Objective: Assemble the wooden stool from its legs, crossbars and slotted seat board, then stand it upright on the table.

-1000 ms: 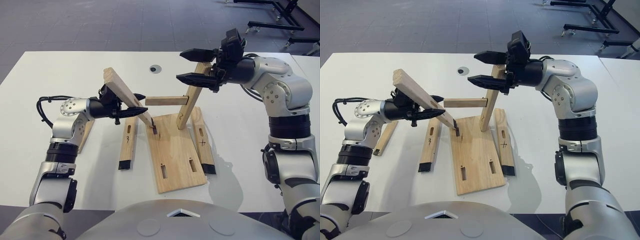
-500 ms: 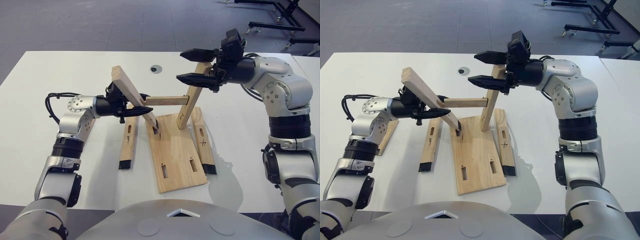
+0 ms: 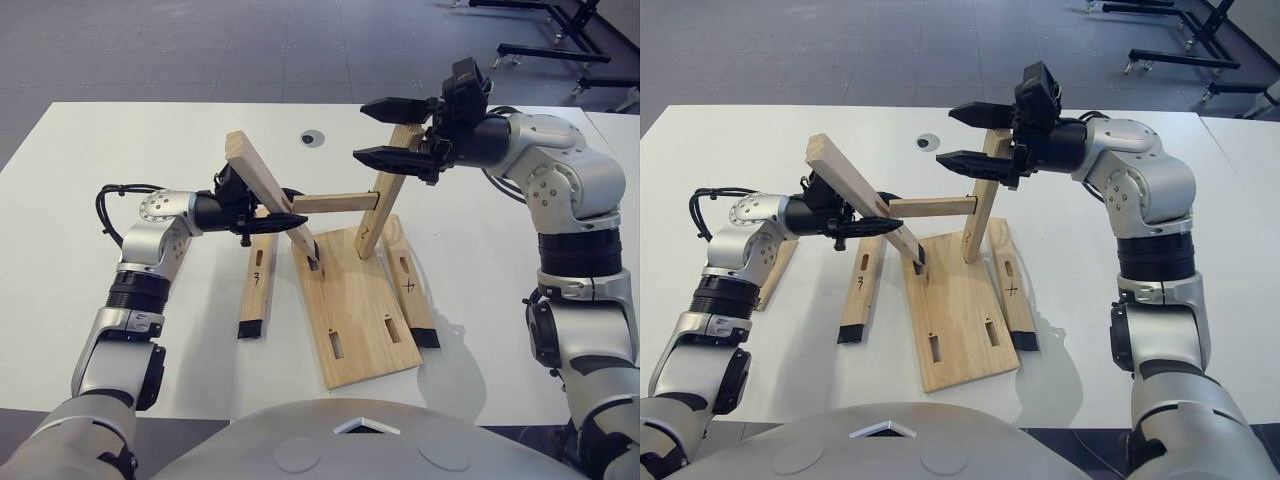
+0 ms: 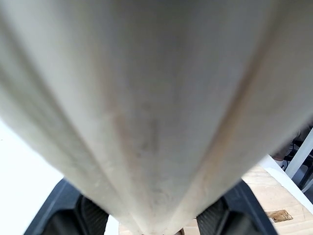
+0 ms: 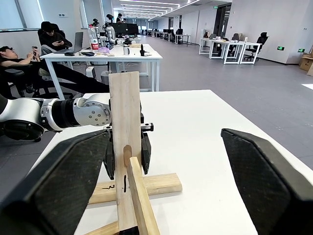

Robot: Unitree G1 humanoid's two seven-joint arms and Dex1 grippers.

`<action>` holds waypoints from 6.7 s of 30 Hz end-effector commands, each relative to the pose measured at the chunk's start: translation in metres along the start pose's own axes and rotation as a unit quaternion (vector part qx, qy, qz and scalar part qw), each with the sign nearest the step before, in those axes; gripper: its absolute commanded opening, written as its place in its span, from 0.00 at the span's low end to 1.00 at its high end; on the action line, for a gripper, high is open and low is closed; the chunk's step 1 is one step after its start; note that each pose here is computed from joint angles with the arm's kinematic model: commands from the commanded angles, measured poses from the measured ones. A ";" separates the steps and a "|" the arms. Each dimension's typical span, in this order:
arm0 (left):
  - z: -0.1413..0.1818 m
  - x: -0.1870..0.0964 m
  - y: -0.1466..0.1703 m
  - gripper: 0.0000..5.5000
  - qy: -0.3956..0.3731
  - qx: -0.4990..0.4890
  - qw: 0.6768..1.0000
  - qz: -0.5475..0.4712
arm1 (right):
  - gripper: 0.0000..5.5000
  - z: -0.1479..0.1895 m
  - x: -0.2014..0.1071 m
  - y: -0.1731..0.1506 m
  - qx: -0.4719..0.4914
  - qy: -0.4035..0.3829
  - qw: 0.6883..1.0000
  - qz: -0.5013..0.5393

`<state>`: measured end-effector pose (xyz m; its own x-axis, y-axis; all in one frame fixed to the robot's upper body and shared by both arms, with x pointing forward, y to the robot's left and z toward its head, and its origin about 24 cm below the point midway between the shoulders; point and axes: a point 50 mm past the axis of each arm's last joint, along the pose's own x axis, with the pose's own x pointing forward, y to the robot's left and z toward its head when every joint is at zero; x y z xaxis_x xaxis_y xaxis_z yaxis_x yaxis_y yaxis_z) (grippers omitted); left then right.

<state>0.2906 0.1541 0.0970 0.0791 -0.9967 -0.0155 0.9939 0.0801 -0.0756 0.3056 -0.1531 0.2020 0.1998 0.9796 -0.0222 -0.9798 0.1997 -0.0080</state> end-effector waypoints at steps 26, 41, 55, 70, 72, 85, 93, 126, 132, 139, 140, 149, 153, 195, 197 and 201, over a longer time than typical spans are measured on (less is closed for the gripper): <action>-0.002 0.016 0.004 0.37 0.121 -0.042 0.992 -0.012 | 0.76 -0.018 -0.003 -0.001 0.026 0.030 0.999 -0.009; -0.018 0.013 -0.010 0.37 0.174 -0.045 0.984 0.015 | 0.76 -0.018 -0.005 -0.002 0.028 0.036 0.999 -0.010; -0.020 0.024 -0.029 0.37 0.180 -0.049 0.982 0.031 | 0.76 -0.018 -0.008 -0.007 0.025 0.044 0.999 -0.015; -0.012 0.031 -0.036 0.37 0.189 -0.050 0.979 0.056 | 0.76 -0.022 -0.014 -0.003 0.038 0.060 0.997 -0.008; -0.012 0.033 -0.039 0.37 0.188 -0.050 0.979 0.055 | 0.76 -0.022 -0.016 -0.001 0.041 0.064 0.997 -0.007; -0.007 0.044 -0.047 0.37 0.150 -0.084 0.983 0.070 | 0.76 -0.022 -0.023 0.002 0.046 0.075 0.996 -0.011; -0.017 0.033 -0.043 0.37 0.183 -0.086 0.976 0.081 | 0.76 0.002 -0.017 0.000 0.028 0.020 0.999 -0.008; -0.022 -0.014 -0.036 0.37 0.245 -0.107 0.963 0.044 | 0.76 -0.080 -0.024 0.120 0.083 0.202 0.970 0.105; -0.023 -0.016 -0.039 0.37 0.251 -0.117 0.960 0.033 | 0.76 -0.105 -0.019 0.127 0.075 0.269 0.957 0.075; -0.024 -0.016 -0.040 0.37 0.251 -0.122 0.960 0.032 | 0.76 -0.131 -0.019 0.140 0.049 0.379 0.920 0.085; -0.024 -0.016 -0.041 0.37 0.250 -0.122 0.960 0.032 | 0.76 -0.132 -0.018 0.141 0.046 0.386 0.917 0.083; -0.019 -0.013 -0.039 0.37 0.242 -0.114 0.963 0.031 | 0.76 -0.155 -0.017 0.162 0.048 0.465 0.880 0.082; -0.013 -0.006 -0.040 0.37 0.227 -0.107 0.968 0.028 | 0.76 -0.161 -0.016 0.170 0.071 0.479 0.871 0.081; -0.060 0.001 -0.062 0.37 0.271 -0.096 0.957 -0.030 | 0.76 -0.178 -0.017 0.160 0.060 0.497 0.865 0.026; -0.062 0.001 -0.059 0.37 0.270 -0.090 0.959 -0.013 | 0.76 -0.178 -0.017 0.159 0.059 0.498 0.865 0.023; -0.065 0.001 -0.057 0.43 0.261 -0.091 0.961 0.001 | 0.76 -0.179 -0.017 0.156 0.055 0.498 0.866 0.015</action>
<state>0.2526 0.1452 0.1011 0.0072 -0.9510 -0.3090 0.9959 0.0349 -0.0840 0.1532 -0.1108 0.0717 -0.0297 0.7101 -0.7035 -0.9983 0.0142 0.0564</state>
